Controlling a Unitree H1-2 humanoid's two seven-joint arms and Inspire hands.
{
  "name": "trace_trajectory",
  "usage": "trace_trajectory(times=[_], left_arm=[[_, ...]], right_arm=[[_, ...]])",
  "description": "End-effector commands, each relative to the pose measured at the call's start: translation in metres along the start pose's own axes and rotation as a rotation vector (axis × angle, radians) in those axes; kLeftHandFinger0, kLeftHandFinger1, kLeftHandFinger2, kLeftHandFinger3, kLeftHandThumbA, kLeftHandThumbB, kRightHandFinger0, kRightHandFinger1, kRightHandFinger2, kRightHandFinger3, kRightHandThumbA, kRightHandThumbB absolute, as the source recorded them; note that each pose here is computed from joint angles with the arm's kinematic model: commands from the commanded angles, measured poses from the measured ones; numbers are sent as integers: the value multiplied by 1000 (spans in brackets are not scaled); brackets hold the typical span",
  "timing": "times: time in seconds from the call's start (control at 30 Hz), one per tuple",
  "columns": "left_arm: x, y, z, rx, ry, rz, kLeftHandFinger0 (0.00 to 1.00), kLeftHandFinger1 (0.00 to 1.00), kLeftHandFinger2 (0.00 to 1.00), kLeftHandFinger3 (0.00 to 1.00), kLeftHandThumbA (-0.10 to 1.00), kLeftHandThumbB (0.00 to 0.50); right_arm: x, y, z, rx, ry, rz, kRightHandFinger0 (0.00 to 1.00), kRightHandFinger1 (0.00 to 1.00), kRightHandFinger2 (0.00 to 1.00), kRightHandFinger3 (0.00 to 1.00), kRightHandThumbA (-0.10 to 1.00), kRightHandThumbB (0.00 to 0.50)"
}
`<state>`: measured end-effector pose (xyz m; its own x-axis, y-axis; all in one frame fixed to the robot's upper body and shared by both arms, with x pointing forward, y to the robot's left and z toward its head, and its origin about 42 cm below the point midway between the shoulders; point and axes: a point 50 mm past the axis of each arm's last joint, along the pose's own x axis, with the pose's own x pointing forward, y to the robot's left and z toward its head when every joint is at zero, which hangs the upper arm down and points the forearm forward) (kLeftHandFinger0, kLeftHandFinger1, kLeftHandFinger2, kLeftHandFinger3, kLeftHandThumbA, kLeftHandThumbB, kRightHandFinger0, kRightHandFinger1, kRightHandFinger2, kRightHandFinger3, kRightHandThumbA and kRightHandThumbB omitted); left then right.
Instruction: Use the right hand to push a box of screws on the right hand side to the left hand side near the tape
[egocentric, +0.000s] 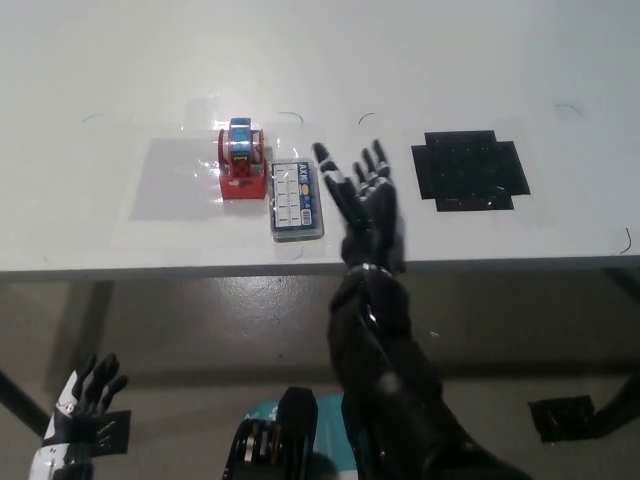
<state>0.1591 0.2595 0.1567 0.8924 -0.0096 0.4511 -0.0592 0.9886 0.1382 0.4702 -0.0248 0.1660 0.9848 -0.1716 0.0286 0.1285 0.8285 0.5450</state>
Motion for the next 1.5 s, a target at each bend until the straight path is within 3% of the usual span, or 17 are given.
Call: trace_trajectory(times=[0.0, 0.1, 0.23, 0.3, 0.37, 0.47, 0.63, 0.73, 0.87, 1.0, 1.33, 1.47], left_arm=[[7, 10, 6, 14, -69, -11, 1000, 1000, 1000, 1000, 974, 277], [12, 10, 1, 7, -69, -21, 1000, 1000, 1000, 1000, 944, 270], [23, 8, -6, 2, -65, -20, 1000, 1000, 1000, 1000, 937, 289], [26, 8, -8, -2, -62, -29, 1000, 1000, 1000, 1000, 935, 280], [32, 8, -10, -10, -61, -38, 1000, 1000, 1000, 1000, 933, 277], [37, 11, -15, -7, -64, -45, 1000, 1000, 1000, 1000, 927, 278], [50, 18, -21, -3, -70, -53, 1000, 1000, 1000, 1000, 912, 254], [55, 26, -29, 19, -65, -42, 1000, 1000, 1000, 1000, 904, 261], [57, 32, -36, 32, -59, -30, 1000, 1000, 1000, 1000, 899, 250], [64, 38, -43, 46, -53, -29, 1000, 1000, 1000, 1000, 912, 246], [72, 47, -61, 64, -7, 2, 1000, 1000, 1000, 1000, 907, 246], [74, 40, -76, 50, 33, 19, 1000, 1000, 1000, 1000, 897, 217]], right_arm=[[-23, -1, 49, -181, -331, 131, 1000, 1000, 1000, 1000, 1000, 183], [-53, -25, 67, -177, -432, 175, 1000, 1000, 1000, 1000, 1000, 170], [-92, -65, 91, -194, -528, 235, 1000, 1000, 1000, 1000, 1000, 210], [-106, -83, 99, -205, -547, 255, 1000, 1000, 1000, 1000, 1000, 208], [-126, -105, 106, -226, -560, 262, 1000, 1000, 1000, 1000, 1000, 262], [-157, -133, 104, -291, -528, 289, 1000, 1000, 1000, 1000, 1000, 223], [-193, -171, 102, -394, -465, 270, 1000, 1000, 1000, 1000, 1000, 234], [-205, -194, 94, -444, -394, 259, 1000, 1000, 1000, 1000, 1000, 208], [-212, -213, 83, -481, -322, 236, 1000, 1000, 1000, 1000, 1000, 211], [-211, -219, 75, -493, -286, 232, 1000, 1000, 1000, 1000, 1000, 171], [-199, -220, 63, -552, -268, 208, 1000, 1000, 1000, 1000, 1000, 184], [-185, -223, 68, -557, -283, 216, 988, 1000, 1000, 1000, 977, 204]])
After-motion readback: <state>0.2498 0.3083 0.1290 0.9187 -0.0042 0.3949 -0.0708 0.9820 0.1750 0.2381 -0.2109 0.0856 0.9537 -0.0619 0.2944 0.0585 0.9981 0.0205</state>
